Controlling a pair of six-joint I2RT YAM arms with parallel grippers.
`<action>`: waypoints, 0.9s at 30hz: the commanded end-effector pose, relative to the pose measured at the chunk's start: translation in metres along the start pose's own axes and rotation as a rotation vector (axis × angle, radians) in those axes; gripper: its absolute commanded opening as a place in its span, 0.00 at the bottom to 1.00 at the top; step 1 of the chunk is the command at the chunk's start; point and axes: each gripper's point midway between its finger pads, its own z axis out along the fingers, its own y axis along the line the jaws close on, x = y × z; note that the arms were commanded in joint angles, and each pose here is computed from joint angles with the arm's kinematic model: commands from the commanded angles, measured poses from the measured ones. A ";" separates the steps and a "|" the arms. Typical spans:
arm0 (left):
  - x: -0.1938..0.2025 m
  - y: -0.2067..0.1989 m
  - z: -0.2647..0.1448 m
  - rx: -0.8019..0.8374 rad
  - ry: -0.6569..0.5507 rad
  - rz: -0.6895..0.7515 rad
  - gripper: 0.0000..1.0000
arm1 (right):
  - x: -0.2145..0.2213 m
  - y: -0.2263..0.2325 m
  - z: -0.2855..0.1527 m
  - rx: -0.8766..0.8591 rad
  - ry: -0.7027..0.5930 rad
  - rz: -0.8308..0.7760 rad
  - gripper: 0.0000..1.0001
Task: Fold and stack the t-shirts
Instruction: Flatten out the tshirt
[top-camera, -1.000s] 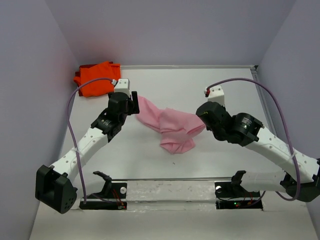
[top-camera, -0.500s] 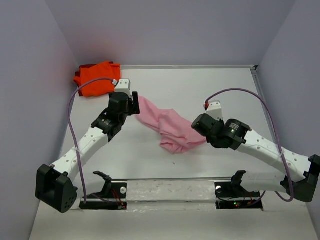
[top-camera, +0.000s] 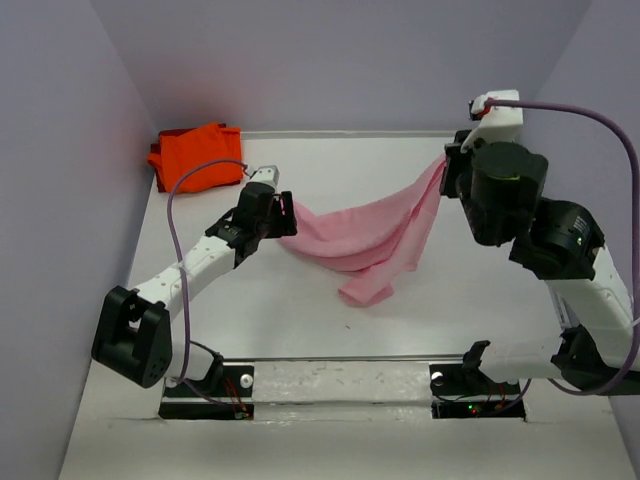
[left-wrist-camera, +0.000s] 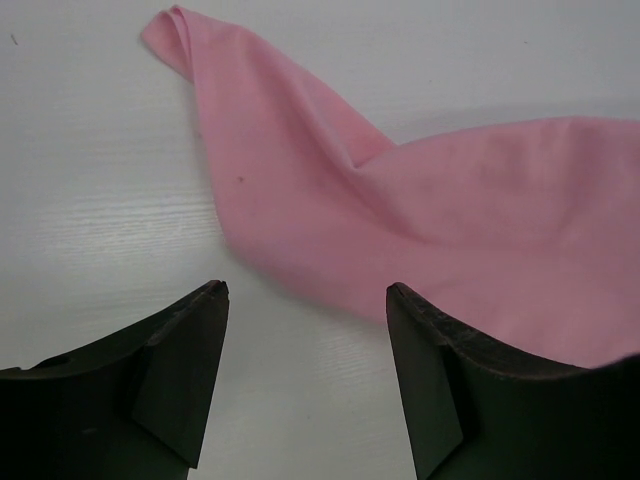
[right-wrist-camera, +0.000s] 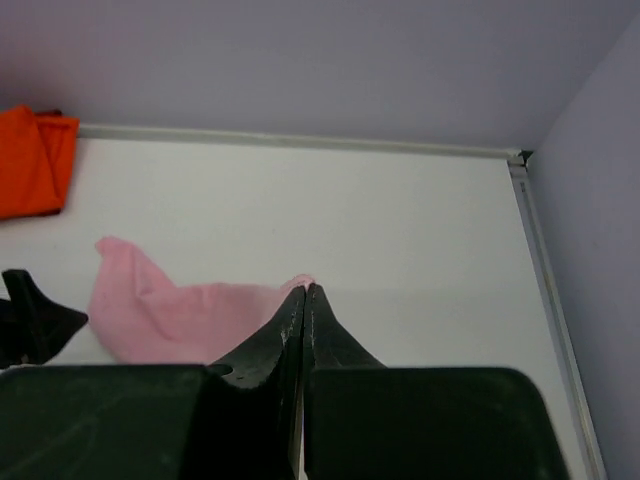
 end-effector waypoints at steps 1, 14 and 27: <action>-0.031 -0.021 -0.012 0.081 -0.082 -0.074 0.73 | -0.078 -0.024 -0.010 0.067 -0.192 -0.009 0.00; 0.043 -0.090 0.034 0.292 0.111 -0.139 0.71 | -0.097 -0.047 -0.020 0.134 -0.239 -0.020 0.00; 0.119 -0.174 0.054 0.415 0.256 0.026 0.72 | -0.076 -0.035 -0.012 0.111 -0.208 -0.051 0.00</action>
